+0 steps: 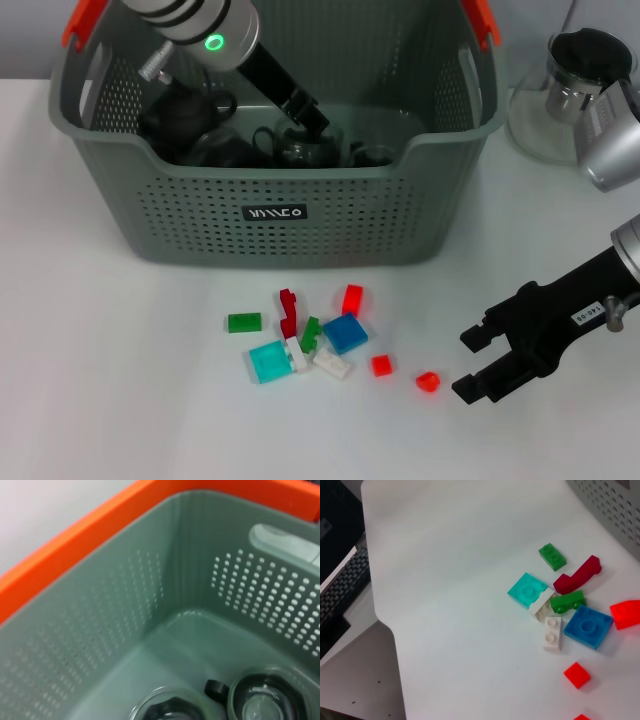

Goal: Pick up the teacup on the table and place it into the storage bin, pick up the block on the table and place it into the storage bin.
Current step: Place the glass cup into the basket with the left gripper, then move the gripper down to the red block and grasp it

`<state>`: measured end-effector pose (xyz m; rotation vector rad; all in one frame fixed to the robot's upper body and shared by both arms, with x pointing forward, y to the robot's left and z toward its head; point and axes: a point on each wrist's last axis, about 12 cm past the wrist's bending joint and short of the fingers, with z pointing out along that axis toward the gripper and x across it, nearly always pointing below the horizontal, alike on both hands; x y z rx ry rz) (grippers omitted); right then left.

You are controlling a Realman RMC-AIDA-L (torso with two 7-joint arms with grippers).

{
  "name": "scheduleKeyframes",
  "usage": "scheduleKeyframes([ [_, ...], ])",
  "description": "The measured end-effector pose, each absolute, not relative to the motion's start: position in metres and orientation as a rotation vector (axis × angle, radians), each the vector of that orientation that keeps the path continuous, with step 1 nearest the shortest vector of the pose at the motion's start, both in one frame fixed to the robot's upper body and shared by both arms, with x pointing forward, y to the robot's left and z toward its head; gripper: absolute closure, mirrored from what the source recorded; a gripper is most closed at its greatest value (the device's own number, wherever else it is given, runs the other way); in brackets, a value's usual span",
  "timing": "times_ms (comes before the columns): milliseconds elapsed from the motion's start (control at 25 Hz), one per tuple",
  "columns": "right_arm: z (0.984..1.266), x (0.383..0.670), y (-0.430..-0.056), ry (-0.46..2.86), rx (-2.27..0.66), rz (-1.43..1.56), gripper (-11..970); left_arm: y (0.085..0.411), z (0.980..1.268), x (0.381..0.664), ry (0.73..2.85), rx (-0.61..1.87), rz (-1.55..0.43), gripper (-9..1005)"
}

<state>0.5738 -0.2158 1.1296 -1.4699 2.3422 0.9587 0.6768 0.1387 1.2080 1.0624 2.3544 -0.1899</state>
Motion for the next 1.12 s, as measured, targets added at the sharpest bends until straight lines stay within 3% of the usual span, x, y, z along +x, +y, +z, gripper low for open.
scheduleKeyframes([
  [280, 1.131, 0.574, -0.217, 2.338, -1.466, 0.962, 135, 0.147, 1.238, 0.666, 2.304, 1.032, -0.238, 271],
  [400, 1.132, 0.575, -0.217, 2.334, -1.466, 0.960, 135, 0.158, 1.263, 0.650, 2.242, 0.997, -0.361, 257],
  [680, 1.134, 0.577, -0.216, 2.317, -1.472, 0.954, 135, 0.183, 1.283, 0.605, 2.044, 1.031, -0.705, 245],
  [920, 1.137, 0.579, -0.213, 2.298, -1.489, 0.948, 135, 0.225, 1.274, 0.548, 1.724, 1.138, -1.050, 246],
  [1120, 1.139, 0.581, -0.208, 2.281, -1.507, 0.941, 135, 0.245, 1.250, 0.527, 1.618, 1.183, -1.153, 246],
])
